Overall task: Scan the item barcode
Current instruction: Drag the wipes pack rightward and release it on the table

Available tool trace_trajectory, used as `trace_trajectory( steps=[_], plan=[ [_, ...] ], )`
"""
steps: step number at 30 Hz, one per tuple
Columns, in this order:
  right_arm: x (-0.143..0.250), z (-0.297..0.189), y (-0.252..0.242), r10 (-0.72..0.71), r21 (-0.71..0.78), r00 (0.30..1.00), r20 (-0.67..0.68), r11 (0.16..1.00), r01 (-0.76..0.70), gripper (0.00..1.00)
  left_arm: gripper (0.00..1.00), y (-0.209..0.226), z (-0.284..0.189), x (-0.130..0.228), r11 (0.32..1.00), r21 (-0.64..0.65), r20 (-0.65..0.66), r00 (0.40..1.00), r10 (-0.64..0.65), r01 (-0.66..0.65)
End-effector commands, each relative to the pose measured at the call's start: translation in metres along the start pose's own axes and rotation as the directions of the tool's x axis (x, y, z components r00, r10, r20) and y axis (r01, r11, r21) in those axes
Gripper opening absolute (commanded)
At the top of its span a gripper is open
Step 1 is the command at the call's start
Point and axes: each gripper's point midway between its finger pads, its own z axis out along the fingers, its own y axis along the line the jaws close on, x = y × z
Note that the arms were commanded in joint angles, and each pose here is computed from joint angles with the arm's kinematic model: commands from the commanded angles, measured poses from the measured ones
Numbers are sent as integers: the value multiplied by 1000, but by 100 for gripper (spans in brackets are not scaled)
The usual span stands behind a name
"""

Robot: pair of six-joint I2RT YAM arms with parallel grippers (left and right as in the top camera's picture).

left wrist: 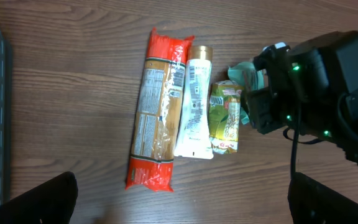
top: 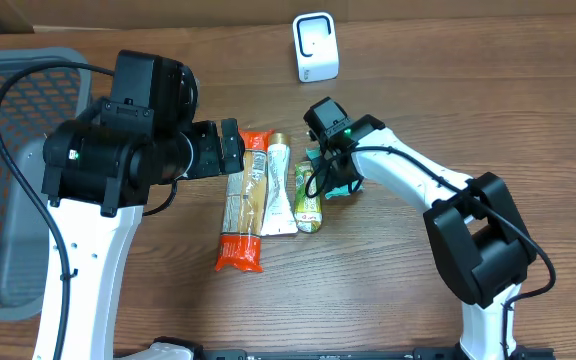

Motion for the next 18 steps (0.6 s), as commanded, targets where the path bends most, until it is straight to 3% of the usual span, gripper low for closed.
trace_trajectory(
  steps=[1, 6, 8, 9, 14, 18],
  plan=[
    [3, 15, -15, -10, 114, 1000, -19, 993, 12, 44, 100, -2, -2, -4, 1000, 3, 13, 1000, 26, -26],
    [10, 16, -14, -12, 109, 999, -50, 994, 18, 19, 100, -2, -2, -4, 1000, 3, 13, 1000, 26, -26],
    [21, 15, -11, -14, 85, 995, -94, 996, 22, 13, 99, -2, -2, -4, 1000, 3, 13, 1000, 26, -26],
    [22, 15, -11, -14, 87, 995, -100, 996, 23, 4, 100, -2, -2, -4, 1000, 3, 13, 1000, 26, -26],
    [27, -3, -3, -10, 21, 988, -153, 1000, 13, 4, 100, -2, -2, -4, 1000, 3, 13, 1000, 26, -26],
    [17, -41, 19, -13, -187, 992, -125, 982, -11, 4, 100, -2, -2, -4, 1000, 3, 13, 1000, 26, -26]
  ],
)
